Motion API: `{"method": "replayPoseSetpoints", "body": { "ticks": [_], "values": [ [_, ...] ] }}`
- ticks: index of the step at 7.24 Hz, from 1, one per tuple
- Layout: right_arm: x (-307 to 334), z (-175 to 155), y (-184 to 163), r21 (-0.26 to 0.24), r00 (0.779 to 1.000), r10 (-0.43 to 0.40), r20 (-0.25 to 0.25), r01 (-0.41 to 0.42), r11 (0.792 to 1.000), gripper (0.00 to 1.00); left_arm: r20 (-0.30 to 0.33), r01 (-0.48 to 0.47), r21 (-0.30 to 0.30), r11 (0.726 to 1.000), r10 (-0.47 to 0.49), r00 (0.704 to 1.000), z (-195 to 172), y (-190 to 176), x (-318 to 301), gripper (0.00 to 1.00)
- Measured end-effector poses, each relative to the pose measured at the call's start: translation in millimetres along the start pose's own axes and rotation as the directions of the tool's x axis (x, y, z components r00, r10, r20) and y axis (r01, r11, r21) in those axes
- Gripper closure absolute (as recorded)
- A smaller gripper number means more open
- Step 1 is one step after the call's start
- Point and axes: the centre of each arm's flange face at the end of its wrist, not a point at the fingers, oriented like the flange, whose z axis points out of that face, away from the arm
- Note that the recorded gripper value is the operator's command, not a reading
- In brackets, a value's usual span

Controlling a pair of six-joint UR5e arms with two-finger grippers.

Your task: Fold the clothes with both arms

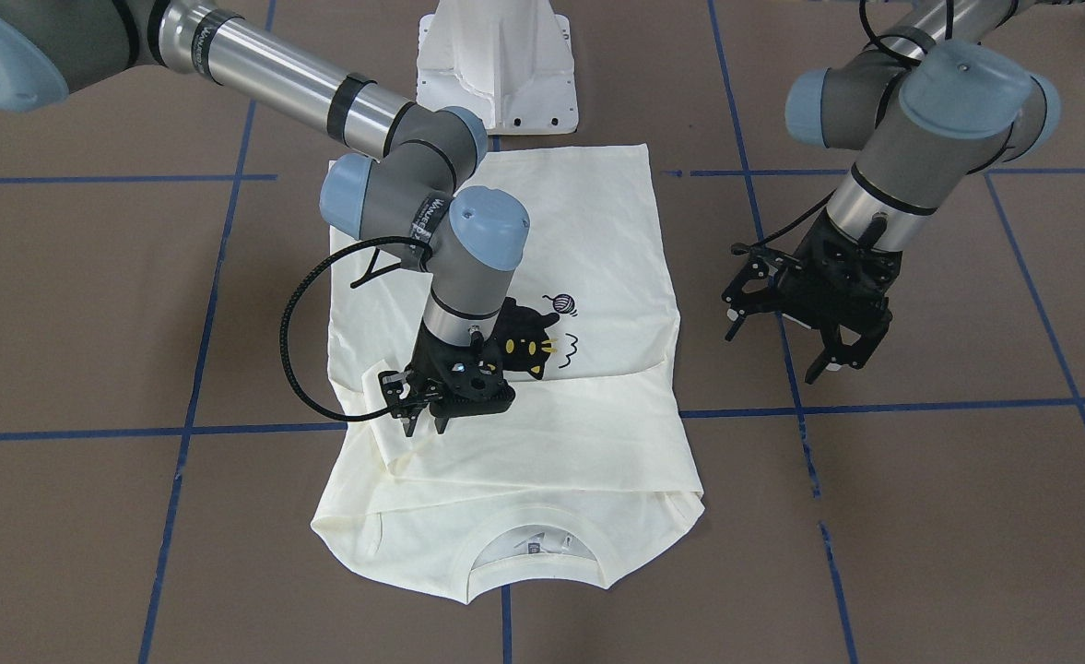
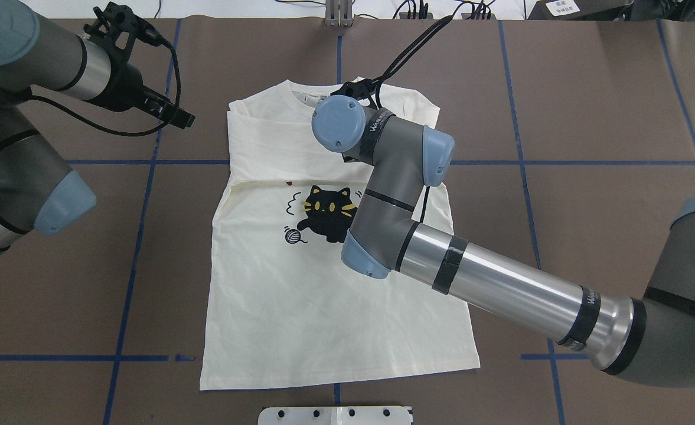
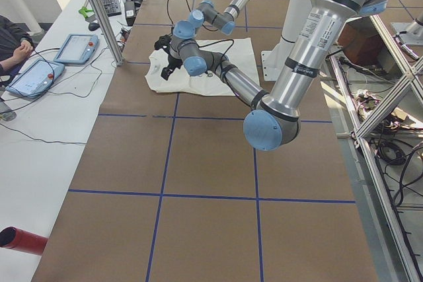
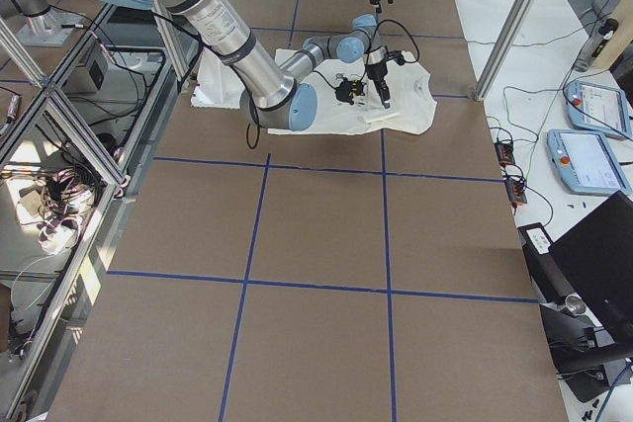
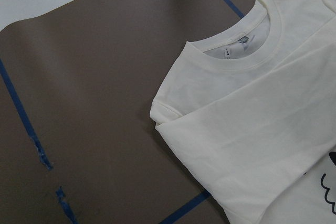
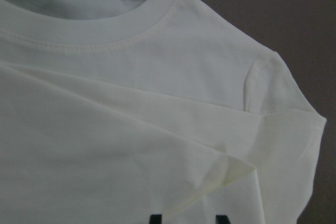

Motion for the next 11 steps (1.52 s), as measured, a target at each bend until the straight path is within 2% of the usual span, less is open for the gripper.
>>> {"method": "replayPoseSetpoints", "body": {
  "ticks": [9,10,11],
  "values": [
    [-9,-1,8,-0.001,1.0,-0.002,0.01,0.002,1.0,0.63,-0.001,0.014,0.0,1.0,-0.014,1.0,0,1,1,0.0],
    [-10,0,9,-0.001,1.0,-0.004,0.01,0.004,1.0,0.69,-0.001,0.014,0.001,1.0,-0.014,1.0,0,1,1,0.0],
    [-10,0,10,-0.002,1.0,-0.007,0.009,0.007,1.0,0.88,-0.002,0.014,0.001,1.0,-0.014,1.0,-1,0,1,0.0]
  ]
}}
